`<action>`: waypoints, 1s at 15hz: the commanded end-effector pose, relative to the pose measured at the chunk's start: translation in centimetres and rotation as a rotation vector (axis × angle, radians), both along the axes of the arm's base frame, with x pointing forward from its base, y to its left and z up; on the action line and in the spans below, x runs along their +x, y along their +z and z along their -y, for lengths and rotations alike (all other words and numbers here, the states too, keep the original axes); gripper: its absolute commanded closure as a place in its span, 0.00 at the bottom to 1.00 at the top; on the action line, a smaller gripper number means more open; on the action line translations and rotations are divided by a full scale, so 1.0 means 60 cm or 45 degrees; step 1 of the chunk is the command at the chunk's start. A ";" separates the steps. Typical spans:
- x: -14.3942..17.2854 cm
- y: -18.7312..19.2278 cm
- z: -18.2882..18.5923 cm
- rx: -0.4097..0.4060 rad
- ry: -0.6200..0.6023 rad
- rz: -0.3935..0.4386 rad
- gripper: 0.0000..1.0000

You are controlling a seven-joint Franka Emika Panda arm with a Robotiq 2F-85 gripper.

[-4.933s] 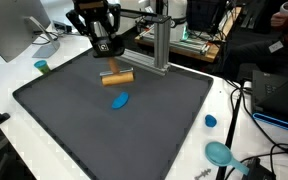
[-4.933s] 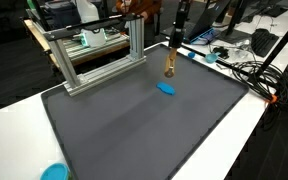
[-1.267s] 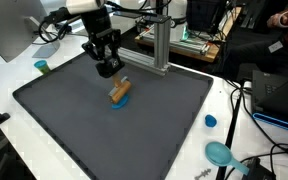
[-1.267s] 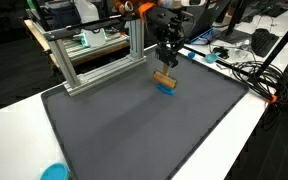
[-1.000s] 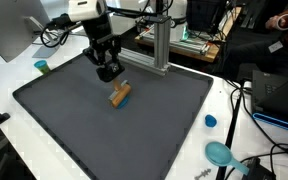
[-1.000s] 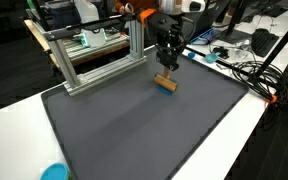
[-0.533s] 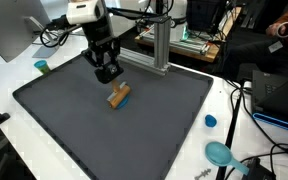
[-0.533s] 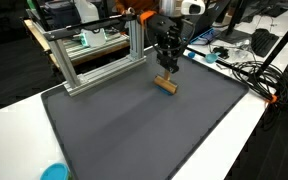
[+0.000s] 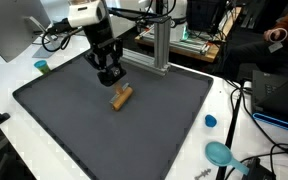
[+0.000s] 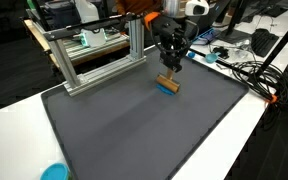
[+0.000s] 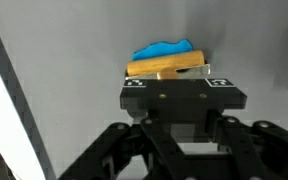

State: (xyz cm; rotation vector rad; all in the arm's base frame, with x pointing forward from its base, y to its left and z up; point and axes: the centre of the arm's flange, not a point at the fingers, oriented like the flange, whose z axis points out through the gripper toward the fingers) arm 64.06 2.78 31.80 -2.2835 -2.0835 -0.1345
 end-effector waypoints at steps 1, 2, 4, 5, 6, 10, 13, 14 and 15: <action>0.001 -0.001 0.003 0.007 -0.009 -0.004 0.53; 0.003 -0.001 0.006 0.012 -0.016 -0.008 0.53; 0.005 -0.001 0.008 0.016 -0.020 -0.012 0.53; 0.005 -0.001 0.008 0.016 -0.020 -0.013 0.78; 0.008 -0.008 0.010 0.069 -0.008 -0.027 0.78; 0.001 -0.040 0.015 0.184 -0.005 -0.066 0.78; -0.005 -0.043 0.007 0.237 -0.020 -0.069 0.78; -0.010 -0.026 0.005 0.229 -0.032 -0.040 0.78; -0.023 0.012 0.000 0.223 -0.021 -0.003 0.78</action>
